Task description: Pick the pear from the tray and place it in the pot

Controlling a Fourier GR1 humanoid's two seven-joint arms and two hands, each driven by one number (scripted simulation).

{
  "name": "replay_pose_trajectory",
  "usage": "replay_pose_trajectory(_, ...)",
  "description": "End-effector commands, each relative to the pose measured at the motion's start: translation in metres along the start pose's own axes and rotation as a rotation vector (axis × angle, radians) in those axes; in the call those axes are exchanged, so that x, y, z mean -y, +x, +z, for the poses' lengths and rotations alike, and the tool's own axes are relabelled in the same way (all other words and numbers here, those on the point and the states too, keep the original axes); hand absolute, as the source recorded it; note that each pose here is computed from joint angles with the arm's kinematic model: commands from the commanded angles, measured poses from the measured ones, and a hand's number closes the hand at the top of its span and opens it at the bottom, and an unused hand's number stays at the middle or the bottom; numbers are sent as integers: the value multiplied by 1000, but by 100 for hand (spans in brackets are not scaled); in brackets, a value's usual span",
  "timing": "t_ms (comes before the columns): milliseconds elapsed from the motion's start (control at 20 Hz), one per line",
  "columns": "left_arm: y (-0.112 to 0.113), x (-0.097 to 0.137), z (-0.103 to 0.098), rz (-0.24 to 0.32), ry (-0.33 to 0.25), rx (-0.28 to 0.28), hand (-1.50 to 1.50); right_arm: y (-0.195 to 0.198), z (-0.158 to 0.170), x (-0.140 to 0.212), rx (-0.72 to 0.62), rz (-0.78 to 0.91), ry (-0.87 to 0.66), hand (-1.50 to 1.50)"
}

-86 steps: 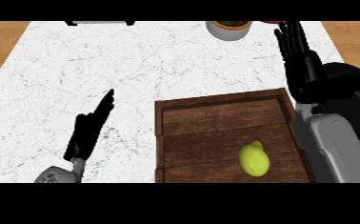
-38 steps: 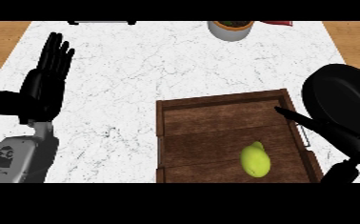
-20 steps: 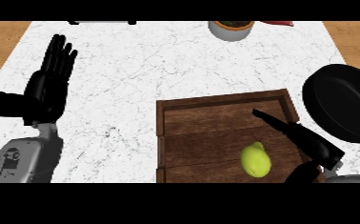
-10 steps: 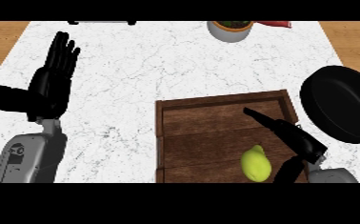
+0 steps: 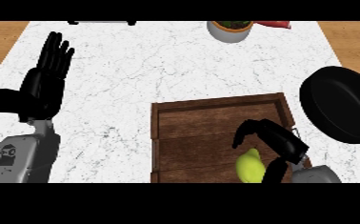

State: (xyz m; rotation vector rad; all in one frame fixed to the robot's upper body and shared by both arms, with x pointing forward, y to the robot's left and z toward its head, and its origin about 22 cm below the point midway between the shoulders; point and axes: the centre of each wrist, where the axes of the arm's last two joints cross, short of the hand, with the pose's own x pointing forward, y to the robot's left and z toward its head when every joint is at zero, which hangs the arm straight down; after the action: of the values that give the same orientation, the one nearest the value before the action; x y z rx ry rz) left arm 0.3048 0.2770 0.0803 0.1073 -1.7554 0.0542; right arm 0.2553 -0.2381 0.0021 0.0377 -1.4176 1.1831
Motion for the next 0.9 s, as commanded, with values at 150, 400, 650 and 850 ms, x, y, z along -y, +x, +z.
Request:
replay_pose_trajectory(150,8,11,-4,-4,-3,-9,0,23,-9,-26,32,2,-21,150)
replay_pose_trajectory(400,2,-4,-4,6,-6,-2,0,20,7,-13,-24,101,-139,150)
replay_pose_trajectory(650,-1,-10,6,1,22,-3,0,33,44,17,-90,58,-269,150)
replay_pose_trajectory(850,5,7,0,4,-12,4,0,104,-26,-10,-180,318,-472,150)
